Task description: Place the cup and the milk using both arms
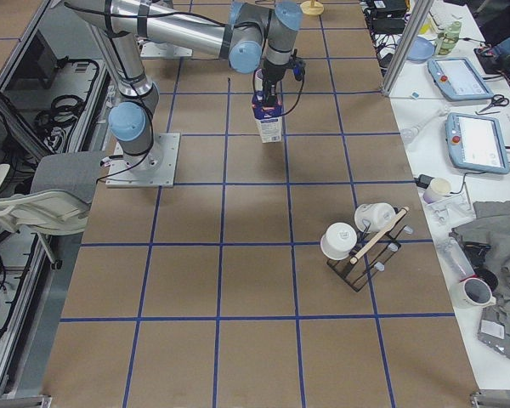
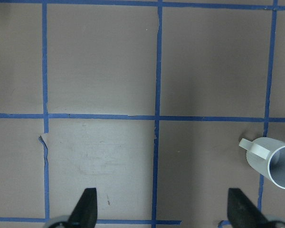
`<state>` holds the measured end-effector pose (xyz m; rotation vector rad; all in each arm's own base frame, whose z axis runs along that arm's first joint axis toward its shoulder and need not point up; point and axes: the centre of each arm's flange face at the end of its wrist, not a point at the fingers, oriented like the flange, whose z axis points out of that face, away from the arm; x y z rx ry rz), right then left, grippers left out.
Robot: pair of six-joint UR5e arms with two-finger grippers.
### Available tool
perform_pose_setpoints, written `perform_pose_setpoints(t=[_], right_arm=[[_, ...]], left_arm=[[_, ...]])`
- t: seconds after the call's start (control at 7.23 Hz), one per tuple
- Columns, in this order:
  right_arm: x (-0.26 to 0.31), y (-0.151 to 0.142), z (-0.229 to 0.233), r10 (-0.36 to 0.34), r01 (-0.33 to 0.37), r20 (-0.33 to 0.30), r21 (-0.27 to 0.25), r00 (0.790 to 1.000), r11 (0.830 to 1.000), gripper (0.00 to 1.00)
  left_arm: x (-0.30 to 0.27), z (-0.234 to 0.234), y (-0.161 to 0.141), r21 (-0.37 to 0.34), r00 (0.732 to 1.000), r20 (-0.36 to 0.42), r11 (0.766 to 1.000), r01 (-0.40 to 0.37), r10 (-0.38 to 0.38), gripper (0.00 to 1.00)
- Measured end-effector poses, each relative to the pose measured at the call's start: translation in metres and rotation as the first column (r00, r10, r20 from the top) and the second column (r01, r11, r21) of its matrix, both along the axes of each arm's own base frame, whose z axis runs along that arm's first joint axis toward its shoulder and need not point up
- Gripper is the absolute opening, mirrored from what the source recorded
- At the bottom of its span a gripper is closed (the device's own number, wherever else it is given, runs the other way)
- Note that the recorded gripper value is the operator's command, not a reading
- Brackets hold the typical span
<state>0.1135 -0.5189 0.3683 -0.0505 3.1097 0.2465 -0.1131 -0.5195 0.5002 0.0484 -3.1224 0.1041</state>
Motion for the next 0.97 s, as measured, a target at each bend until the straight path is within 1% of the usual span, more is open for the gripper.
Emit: perform_pose_setpoints(t=[0.14,0.41,0.55,0.83,0.97], right_arm=[[0.024,-0.007,-0.005,-0.034,0.034,0.018,0.003,0.999,0.999,0.29],[0.070,-0.009,-0.015,-0.078,0.078,0.014,0.008,0.997,0.997,0.29],[0.091,-0.007,-0.022,-0.088,0.088,0.007,0.016,0.996,0.996,0.29],[0.133,0.007,-0.032,-0.079,0.079,-0.010,0.032,0.997,0.996,0.29],[0.143,0.012,-0.034,-0.073,0.074,-0.016,0.038,0.997,0.997,0.30]], left_arm=[[0.000,0.000,0.000,0.000,1.000,0.000,1.000,0.000,0.000,0.97],[0.001,0.000,-0.001,-0.001,1.000,0.000,1.000,-0.001,0.001,0.97],[0.001,0.000,0.000,0.000,1.000,0.000,1.000,-0.001,0.001,0.98],[0.005,0.003,-0.001,-0.007,1.000,0.001,1.000,-0.002,0.002,0.98],[0.005,0.003,0.000,-0.007,1.000,0.003,1.000,0.000,0.000,0.98]])
